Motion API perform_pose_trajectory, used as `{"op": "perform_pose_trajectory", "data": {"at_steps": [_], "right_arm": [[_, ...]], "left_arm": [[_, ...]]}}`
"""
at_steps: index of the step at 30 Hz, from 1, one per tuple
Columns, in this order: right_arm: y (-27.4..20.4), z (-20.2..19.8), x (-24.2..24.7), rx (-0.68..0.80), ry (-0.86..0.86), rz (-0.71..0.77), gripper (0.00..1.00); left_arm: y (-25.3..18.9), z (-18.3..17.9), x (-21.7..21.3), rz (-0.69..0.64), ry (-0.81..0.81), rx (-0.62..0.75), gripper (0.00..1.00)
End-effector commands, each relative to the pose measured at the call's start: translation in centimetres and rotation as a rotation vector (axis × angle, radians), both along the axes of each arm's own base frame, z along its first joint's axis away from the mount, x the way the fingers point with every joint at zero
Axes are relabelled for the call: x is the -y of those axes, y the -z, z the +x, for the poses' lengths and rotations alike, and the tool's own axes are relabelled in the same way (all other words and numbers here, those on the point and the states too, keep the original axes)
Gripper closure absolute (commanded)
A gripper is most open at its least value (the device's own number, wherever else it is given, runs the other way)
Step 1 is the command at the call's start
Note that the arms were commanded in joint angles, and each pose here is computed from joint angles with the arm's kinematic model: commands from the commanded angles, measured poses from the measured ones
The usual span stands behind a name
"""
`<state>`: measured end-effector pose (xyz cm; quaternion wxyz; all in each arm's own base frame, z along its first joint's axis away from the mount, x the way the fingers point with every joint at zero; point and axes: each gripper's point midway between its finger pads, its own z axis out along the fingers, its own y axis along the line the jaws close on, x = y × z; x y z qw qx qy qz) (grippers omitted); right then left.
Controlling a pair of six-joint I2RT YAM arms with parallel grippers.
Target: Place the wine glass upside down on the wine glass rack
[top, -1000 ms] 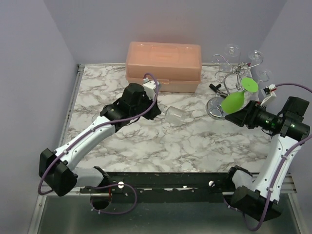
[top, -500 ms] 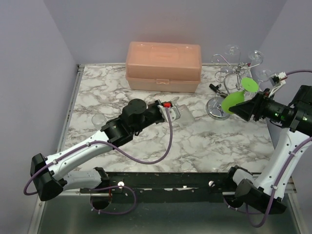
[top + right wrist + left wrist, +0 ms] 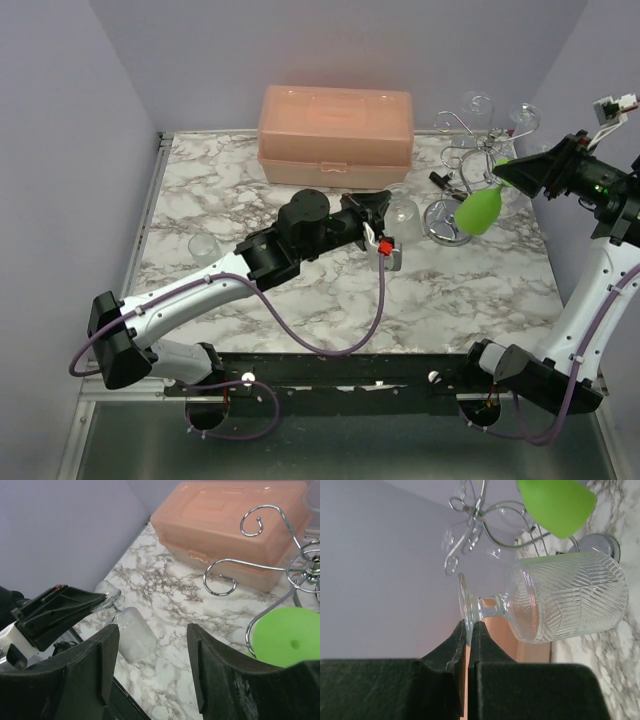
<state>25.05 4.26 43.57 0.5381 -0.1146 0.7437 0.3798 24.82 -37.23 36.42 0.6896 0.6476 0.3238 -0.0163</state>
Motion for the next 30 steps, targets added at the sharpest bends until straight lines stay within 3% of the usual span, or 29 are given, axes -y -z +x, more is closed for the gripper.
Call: {"op": "perform_pose_trajectory", "data": {"at_steps": [1, 6, 10, 30], "right_arm": [[-4.4, 2.3, 0.6, 0.056, 0.005, 0.108, 0.37], [-5.2, 3.9, 1.5, 0.015, 0.022, 0.186, 0.37], [-4.9, 4.5, 1.8, -0.007, 0.022, 0.203, 0.37], [-2.7, 4.5, 1.7, -0.107, 0.008, 0.294, 0.37]], "left_arm": [[-6.3, -1.9, 2.4, -0.047, 0.164, 0.168, 1.00], [-5.5, -2.1, 4.8, 0.102, 0.263, 0.144, 1.00], [-6.4, -1.6, 6.4, 0.156, 0.298, 0.199, 1.00], [-7.6, 3.3, 12.6, 0.196, 0.259, 0.339, 1.00]]}}
